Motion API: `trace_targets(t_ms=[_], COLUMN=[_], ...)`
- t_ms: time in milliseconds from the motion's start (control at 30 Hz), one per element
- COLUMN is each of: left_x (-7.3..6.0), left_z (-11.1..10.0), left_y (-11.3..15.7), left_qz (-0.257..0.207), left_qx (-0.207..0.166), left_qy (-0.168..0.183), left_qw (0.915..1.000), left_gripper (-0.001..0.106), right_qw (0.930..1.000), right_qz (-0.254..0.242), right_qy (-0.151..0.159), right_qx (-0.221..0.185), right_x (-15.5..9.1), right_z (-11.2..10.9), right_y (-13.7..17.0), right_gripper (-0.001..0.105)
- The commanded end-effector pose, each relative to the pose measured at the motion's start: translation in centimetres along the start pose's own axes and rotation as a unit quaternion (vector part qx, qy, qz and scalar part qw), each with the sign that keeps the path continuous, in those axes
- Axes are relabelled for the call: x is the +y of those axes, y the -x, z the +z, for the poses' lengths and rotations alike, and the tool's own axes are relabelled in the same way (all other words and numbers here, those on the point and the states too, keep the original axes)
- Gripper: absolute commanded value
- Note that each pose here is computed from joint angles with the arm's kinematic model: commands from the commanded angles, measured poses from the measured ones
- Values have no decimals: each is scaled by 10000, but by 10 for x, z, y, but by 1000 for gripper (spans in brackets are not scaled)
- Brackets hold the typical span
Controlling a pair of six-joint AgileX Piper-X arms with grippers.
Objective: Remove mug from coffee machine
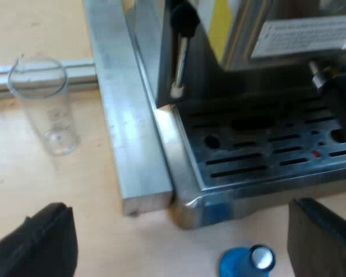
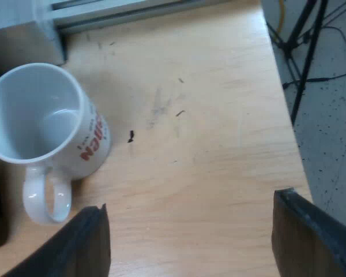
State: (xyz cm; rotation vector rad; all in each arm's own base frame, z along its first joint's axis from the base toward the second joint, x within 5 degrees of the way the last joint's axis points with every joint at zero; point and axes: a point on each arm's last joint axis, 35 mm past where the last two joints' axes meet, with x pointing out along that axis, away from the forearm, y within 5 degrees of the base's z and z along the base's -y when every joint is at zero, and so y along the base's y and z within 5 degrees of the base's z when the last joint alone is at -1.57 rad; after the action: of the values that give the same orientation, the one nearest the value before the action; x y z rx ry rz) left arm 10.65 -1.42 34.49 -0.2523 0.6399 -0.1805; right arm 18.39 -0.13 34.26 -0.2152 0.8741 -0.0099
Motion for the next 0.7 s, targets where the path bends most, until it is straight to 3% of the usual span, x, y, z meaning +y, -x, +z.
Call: trace_targets(t_ms=[33, 133, 333, 467, 700], left_x=[0, -1, -5, -6, -4], left_z=[-2, -3, -19, -30, -53], left_y=[6, 13, 55, 74, 97], left_qz=[122, 93, -18, -85, 18], left_qx=[-61, -196, -1050, -1421, -1996], left_qy=[-37, -61, -203, -387, -545], left_qw=[9999, 9997, 9943, 9891, 9784], left_gripper=[76, 76, 76, 76, 76], right_qw=[9997, 9985, 9963, 9935, 9814], right_qz=[-84, -108, -214, -283, -467], right_qy=[148, 443, 373, 340, 249], right_qx=[-185, -286, -750, -1050, -1846], right_x=[-2, -1, 2, 4, 9], right_z=[-5, -13, -40, -59, -101], right_y=[11, 19, 41, 51, 76], right_gripper=[62, 62, 62, 62, 62])
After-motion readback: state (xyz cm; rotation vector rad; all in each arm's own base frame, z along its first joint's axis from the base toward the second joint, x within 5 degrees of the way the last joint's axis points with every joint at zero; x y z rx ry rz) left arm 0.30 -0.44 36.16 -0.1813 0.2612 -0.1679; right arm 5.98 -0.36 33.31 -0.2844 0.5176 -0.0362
